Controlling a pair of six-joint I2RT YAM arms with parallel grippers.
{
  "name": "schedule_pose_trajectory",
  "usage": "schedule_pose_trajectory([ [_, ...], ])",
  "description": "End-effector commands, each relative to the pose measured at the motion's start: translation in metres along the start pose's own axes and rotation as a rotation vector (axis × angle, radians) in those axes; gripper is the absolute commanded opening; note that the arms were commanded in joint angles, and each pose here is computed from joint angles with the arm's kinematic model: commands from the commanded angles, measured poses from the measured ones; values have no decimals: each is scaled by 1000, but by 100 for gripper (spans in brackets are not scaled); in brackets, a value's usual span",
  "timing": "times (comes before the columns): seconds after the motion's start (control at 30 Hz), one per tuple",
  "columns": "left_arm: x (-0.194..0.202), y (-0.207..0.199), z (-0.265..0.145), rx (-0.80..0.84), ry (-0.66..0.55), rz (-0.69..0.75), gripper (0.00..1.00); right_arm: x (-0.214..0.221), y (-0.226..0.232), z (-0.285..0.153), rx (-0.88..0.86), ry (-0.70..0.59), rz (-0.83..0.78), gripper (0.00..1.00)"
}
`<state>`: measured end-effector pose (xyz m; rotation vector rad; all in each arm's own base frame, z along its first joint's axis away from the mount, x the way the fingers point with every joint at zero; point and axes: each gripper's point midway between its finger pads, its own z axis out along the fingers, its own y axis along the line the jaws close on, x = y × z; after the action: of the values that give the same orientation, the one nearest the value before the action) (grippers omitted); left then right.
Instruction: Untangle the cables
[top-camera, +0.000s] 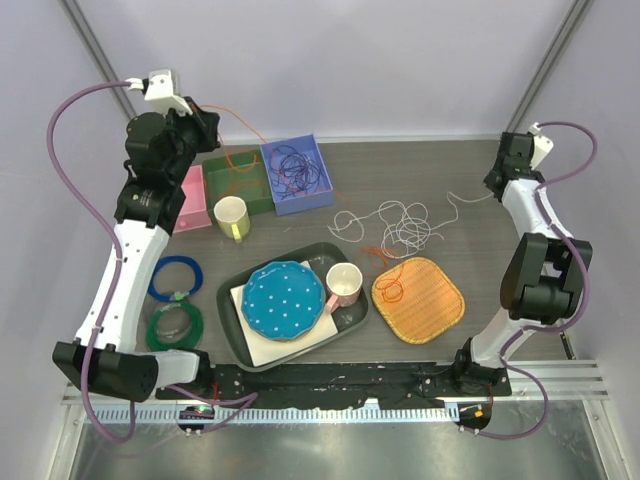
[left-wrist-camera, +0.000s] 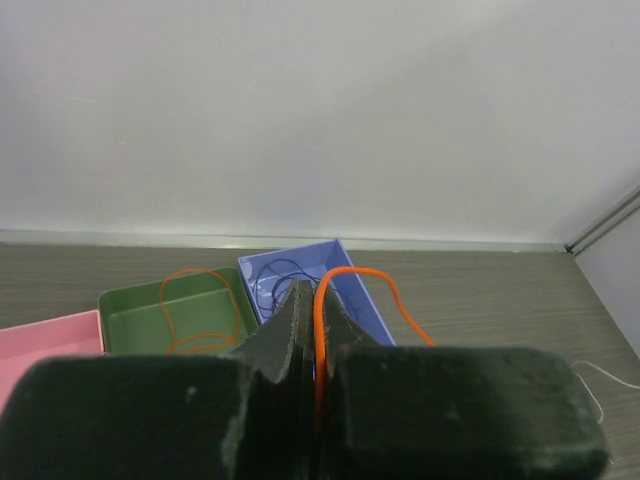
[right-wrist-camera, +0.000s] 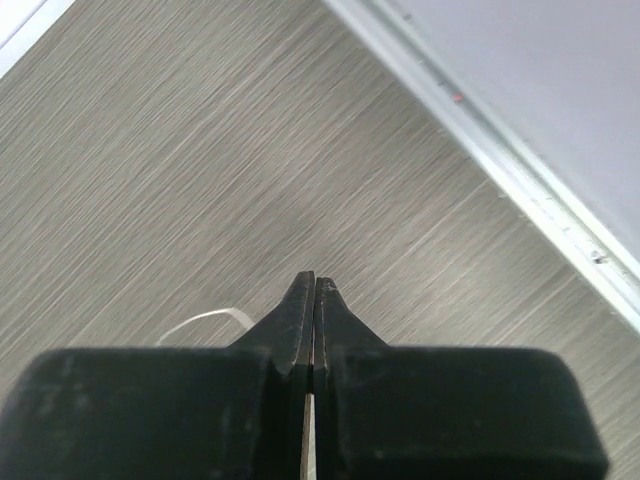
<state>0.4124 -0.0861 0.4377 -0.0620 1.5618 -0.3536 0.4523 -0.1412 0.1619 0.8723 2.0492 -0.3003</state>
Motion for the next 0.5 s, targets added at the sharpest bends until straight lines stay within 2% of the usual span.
schedule_pose_trajectory([
  [0.0,-27,-5,-4,-3,-61,8,0,-18,33,-34,-158,-45,23,1],
  [0.27,-18,-30,4,131,-2,-31,0,-12,43,-43,-240,-31,18,1],
  [0.37,-28,-37,2,159,-14,-39,0,-9,57,-54,-316,-12,-17,34],
  [0.4,-31,-38,3,162,-19,-44,0,-12,62,-61,-340,-20,-26,51],
  [0.43,-35,-39,2,163,-26,-46,0,-12,66,-68,-361,-23,-47,57],
  [0.47,-43,-42,1,170,-43,-54,0,-12,75,-76,-389,-30,-64,69],
])
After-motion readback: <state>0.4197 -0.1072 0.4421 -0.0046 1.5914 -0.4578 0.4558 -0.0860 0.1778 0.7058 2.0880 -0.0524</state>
